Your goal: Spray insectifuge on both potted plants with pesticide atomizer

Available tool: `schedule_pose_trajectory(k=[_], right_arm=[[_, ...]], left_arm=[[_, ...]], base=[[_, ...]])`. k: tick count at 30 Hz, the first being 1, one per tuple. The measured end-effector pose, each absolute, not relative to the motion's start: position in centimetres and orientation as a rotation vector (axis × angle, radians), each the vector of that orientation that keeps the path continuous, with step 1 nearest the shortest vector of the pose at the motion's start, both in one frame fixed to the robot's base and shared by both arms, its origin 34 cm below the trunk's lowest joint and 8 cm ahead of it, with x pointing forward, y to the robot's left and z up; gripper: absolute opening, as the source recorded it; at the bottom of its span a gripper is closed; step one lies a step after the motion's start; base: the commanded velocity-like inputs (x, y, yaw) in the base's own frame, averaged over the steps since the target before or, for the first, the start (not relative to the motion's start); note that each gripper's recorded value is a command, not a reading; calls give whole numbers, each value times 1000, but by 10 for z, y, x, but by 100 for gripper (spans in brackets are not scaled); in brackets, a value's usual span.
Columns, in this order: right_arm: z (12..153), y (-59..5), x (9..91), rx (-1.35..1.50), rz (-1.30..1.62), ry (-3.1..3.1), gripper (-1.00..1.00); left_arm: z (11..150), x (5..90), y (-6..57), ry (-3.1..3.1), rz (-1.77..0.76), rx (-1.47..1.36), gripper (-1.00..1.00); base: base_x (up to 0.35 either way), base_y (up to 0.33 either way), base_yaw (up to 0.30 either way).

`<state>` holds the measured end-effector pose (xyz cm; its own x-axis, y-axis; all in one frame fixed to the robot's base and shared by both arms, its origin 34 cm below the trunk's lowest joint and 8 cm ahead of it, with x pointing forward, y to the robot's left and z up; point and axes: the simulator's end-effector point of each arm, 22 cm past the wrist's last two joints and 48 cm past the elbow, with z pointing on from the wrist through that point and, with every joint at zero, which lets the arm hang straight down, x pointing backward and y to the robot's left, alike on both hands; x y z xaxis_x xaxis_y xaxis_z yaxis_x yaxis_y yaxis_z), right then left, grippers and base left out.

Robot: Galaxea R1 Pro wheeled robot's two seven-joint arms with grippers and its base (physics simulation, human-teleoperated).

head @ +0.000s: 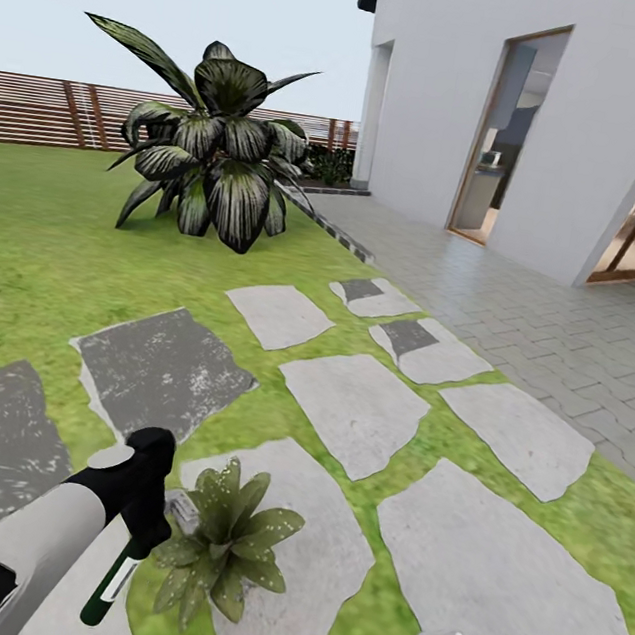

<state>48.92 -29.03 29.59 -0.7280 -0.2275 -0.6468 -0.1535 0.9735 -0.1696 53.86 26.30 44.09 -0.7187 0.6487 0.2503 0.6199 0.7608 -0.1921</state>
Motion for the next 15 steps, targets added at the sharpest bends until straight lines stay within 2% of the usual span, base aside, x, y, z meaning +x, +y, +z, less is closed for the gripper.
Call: schedule_pose_trajectory(k=[5, 12, 15], right_arm=[[296, -289, 489, -266, -133, 2399, 100], [296, -289, 489, -267, -133, 2399, 100], [296, -289, 489, -267, -133, 2399, 100]], left_arm=[[441, 540, 263, -2657, 135, -987, -100], [443, 543, 260, -2665, 135, -1000, -100], [444, 544, 259, -2668, 138, -1001, -100]], base=[[27, 30, -49], [1, 1, -275], [0, 18, -137]])
